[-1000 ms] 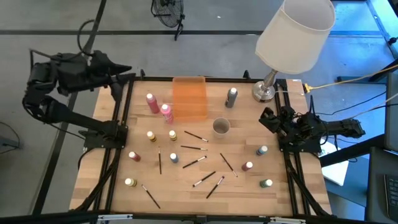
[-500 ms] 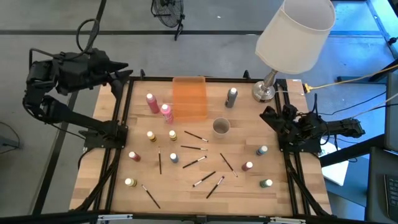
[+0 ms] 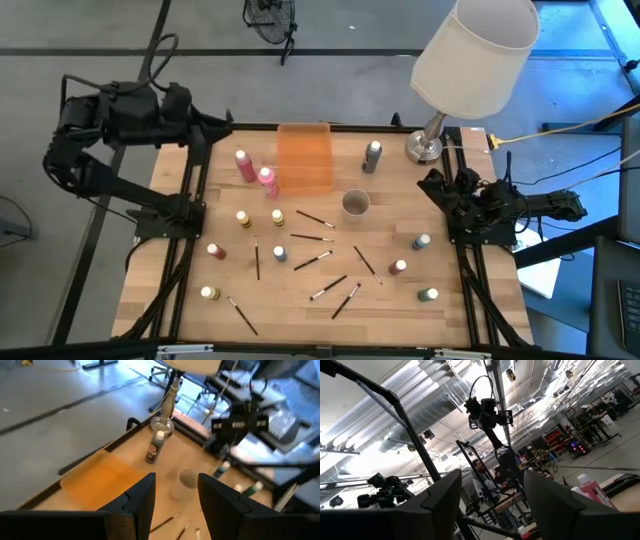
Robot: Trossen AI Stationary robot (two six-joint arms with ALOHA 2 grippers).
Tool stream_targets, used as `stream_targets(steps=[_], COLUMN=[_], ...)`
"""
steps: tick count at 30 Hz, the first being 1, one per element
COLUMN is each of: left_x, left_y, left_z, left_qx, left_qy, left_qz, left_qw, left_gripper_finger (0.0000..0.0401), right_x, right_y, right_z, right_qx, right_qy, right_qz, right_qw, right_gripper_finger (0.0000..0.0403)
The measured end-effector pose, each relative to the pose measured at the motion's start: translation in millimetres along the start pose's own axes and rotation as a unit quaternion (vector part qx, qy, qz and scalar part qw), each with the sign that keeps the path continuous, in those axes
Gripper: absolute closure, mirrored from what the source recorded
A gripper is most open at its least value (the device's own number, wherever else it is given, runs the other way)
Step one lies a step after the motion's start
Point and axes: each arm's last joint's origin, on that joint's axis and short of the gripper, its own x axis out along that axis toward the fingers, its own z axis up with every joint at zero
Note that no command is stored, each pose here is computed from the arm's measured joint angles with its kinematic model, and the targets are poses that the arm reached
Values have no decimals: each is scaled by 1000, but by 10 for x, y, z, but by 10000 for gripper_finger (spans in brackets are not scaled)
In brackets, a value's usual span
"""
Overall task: Pick & Place Paint Supplies
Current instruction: Put the large red paint bottle into the orange bin
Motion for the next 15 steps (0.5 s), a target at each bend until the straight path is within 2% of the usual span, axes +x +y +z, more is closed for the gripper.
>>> stream_targets(steps=[9, 11, 15], left_x=[-130, -120, 69], left_y=[-38, 5, 199], left_z=[435, 472, 390], left_qx=[-12, -14, -41], left_qy=[-73, -60, 20], left_qz=[3, 35, 147], left_qw=[997, 997, 988], left_gripper_finger=[258, 258, 258], right_x=[-4, -4, -3], right_y=[50, 50, 48], right_z=[75, 75, 67], right_qx=[17, 17, 32], right_qy=[-37, -37, -31], right_qz=[26, 26, 28], right_qw=[999, 999, 999], right_gripper_finger=[182, 182, 182])
